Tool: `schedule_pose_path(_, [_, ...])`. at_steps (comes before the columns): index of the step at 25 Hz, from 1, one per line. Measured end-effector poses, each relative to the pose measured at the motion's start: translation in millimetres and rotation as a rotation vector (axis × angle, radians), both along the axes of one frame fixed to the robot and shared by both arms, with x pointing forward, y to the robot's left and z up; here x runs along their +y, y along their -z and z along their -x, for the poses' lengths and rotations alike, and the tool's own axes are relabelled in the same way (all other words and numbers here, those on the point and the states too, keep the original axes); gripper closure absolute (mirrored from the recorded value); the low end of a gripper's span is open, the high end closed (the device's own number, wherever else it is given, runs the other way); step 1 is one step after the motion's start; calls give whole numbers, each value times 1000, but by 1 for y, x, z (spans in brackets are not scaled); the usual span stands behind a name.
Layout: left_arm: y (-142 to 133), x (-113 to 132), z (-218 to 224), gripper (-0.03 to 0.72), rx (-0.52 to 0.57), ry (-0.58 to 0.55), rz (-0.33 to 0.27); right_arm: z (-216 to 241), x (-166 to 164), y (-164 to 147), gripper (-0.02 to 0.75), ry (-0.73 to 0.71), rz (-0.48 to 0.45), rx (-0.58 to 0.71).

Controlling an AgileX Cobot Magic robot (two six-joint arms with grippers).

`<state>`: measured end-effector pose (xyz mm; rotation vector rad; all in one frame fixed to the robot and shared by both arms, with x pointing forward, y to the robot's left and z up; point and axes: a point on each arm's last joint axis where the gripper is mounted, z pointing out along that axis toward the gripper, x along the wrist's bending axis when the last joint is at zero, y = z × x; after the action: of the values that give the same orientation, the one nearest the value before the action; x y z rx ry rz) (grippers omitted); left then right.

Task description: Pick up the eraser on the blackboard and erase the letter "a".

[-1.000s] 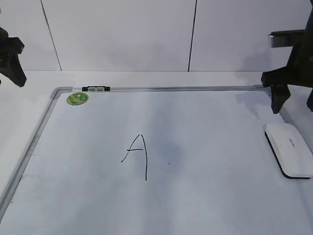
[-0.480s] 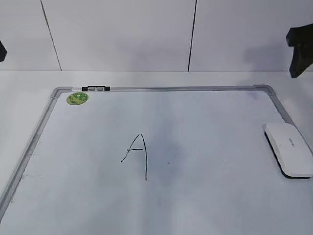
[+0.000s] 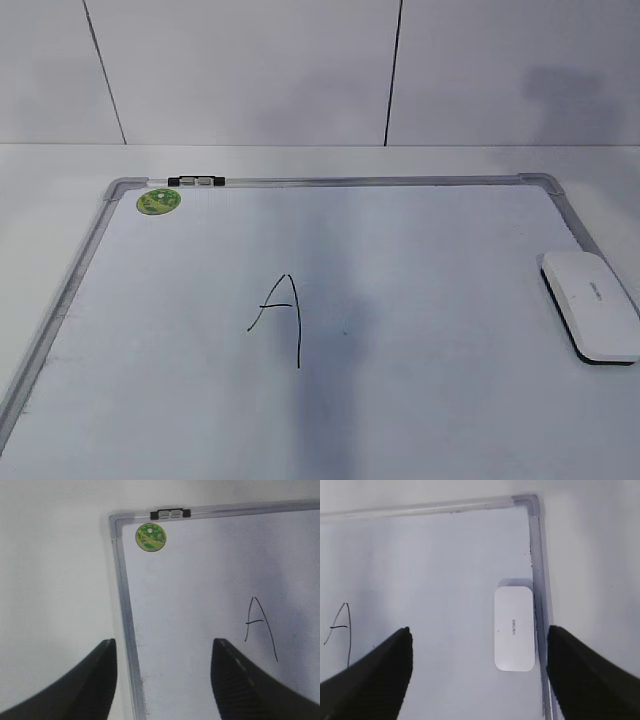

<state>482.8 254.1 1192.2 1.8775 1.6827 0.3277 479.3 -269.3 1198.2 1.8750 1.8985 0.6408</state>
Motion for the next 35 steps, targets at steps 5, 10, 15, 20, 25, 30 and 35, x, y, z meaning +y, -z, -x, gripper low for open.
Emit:
schedule_pose_path(5, [-16, -4, 27, 240, -45, 36, 4, 40, -4, -28, 76, 4, -32, -117])
schedule_pose_path(10, [-37, 1, 61, 240, -134, 39, 14, 72, -4, -44, 71, -18, -53, -200])
schedule_pose_path(15, [-55, 7, 100, 240, -238, 40, 27, 101, -5, -56, 71, -44, -70, -274])
schedule_pose_path(20, [-57, 12, 140, 240, -308, 48, 51, 132, -7, -49, 72, -69, -82, -302])
schedule_pose_path(25, [-46, 17, 180, 240, -355, 55, 66, 167, -15, -38, 76, -73, -89, -341])
schedule_pose_path(30, [-34, 20, 209, 240, -392, 64, 84, 199, -22, -26, 85, -73, -98, -389])
schedule_pose_path(35, [-22, 24, 235, 240, -435, 65, 89, 216, -26, -2, 95, -73, -97, -381])
